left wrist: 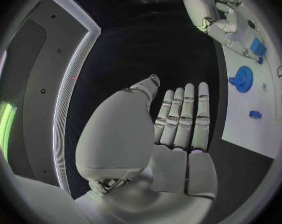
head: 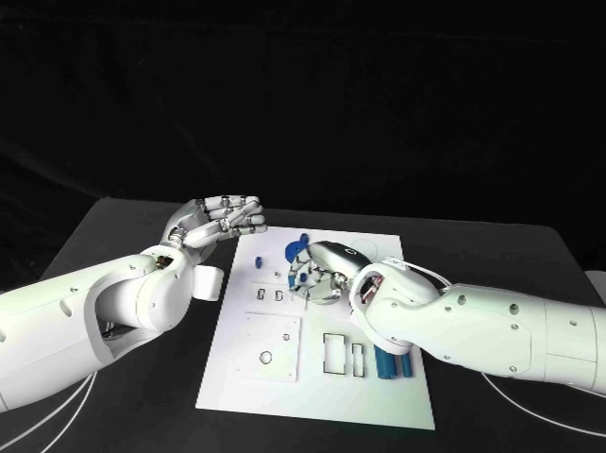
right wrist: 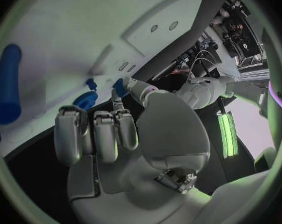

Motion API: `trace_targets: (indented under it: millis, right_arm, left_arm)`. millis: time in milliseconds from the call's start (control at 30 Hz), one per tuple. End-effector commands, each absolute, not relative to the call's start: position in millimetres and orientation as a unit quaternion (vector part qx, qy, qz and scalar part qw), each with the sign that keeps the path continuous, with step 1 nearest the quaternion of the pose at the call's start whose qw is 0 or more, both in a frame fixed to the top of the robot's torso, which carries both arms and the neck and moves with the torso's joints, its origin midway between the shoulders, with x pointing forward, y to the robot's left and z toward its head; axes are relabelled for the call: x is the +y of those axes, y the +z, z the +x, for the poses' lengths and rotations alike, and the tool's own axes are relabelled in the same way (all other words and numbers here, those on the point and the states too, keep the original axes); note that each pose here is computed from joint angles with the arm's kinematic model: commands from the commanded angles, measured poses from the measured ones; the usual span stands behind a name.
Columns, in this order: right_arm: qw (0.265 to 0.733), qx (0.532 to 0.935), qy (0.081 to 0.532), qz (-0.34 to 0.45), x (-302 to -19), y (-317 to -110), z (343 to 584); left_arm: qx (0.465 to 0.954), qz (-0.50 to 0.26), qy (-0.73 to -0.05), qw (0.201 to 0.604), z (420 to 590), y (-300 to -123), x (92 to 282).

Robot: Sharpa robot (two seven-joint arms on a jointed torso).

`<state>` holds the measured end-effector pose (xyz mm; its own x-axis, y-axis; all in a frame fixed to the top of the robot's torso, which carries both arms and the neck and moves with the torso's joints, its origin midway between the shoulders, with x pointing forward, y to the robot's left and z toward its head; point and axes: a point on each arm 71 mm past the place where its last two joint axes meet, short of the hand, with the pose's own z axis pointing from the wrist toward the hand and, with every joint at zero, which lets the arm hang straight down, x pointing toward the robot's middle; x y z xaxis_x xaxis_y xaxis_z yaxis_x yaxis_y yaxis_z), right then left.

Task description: Assemble the parts on the task board

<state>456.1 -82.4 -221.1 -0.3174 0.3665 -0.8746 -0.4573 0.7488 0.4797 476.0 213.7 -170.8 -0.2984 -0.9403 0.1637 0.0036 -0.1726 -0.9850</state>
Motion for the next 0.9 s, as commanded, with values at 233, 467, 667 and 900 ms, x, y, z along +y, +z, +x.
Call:
trace_targets:
  millis: [233, 467, 667, 900]
  right_arm:
    - [0.581, 0.737, 0.339, -0.061, -73.6, -232.0, 450.0]
    - [0.582, 0.738, 0.335, -0.067, -72.1, -235.0, 449.7]
    - [0.58, 0.739, 0.334, -0.072, -70.0, -238.9, 448.8]
    - [0.579, 0.741, 0.332, -0.073, -68.5, -242.5, 448.2]
  left_arm:
    - [0.517, -0.449, -0.625, 0.376, 475.5, -169.6, 211.3]
    - [0.517, -0.449, -0.625, 0.375, 475.4, -169.6, 211.1]
    - [0.518, -0.449, -0.625, 0.375, 475.5, -169.7, 211.2]
    - [0.518, -0.448, -0.625, 0.374, 475.5, -169.7, 211.1]
